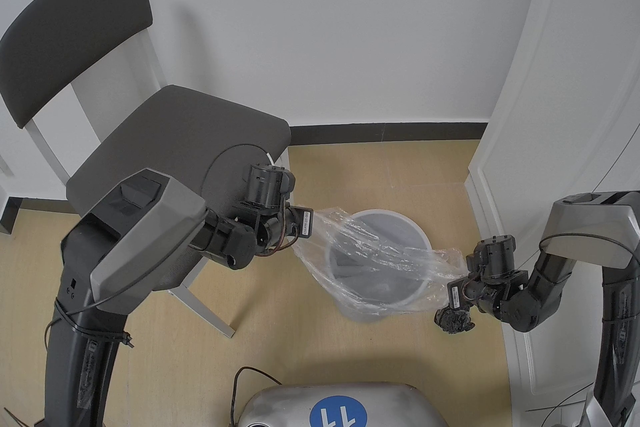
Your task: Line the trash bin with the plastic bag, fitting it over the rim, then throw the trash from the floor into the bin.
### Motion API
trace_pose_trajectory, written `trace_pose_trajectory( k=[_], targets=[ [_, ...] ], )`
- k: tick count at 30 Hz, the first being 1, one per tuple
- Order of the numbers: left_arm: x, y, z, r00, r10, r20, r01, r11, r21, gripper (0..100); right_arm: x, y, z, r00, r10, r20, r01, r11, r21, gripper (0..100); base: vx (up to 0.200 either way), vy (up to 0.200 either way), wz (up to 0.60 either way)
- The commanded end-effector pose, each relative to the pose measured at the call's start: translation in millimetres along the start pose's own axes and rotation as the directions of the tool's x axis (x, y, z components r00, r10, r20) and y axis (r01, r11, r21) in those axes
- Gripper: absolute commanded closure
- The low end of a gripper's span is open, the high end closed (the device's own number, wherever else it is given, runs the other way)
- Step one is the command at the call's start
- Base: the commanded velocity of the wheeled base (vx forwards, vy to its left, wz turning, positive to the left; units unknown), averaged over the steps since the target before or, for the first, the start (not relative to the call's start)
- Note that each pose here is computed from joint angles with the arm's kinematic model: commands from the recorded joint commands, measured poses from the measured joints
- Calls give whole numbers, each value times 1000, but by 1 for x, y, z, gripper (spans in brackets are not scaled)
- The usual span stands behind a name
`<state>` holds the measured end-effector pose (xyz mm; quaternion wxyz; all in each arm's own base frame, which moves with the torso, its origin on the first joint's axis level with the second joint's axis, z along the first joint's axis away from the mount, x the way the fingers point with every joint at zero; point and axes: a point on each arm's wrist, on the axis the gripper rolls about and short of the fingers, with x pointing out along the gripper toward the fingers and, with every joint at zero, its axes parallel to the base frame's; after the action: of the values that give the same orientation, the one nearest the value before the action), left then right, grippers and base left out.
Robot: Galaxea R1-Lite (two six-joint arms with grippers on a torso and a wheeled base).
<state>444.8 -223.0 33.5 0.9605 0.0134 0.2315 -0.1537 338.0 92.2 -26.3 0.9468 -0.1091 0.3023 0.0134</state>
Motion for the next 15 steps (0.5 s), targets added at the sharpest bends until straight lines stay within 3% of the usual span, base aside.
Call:
trace_pose_trajectory(
  k=[1,8,12,15],
  targets=[
    [-25,6,22,1000,1,26,-1,1000,-3,100,-30,-15,17,1000,-13,28,13,1000,0,100,0,0,0],
    [-30,6,13,998,3,-55,-2,1000,20,100,-37,-19,10,1000,-8,-16,7,998,-58,100,0,0,0],
    [-32,7,6,992,12,-129,-5,998,55,100,-37,-18,2,999,-4,-47,-1,994,-105,100,0,0,0],
    [-35,8,-5,975,-16,-223,37,995,92,100,-38,-18,-5,997,-2,-79,-9,990,-143,100,0,0,0]
  ],
)
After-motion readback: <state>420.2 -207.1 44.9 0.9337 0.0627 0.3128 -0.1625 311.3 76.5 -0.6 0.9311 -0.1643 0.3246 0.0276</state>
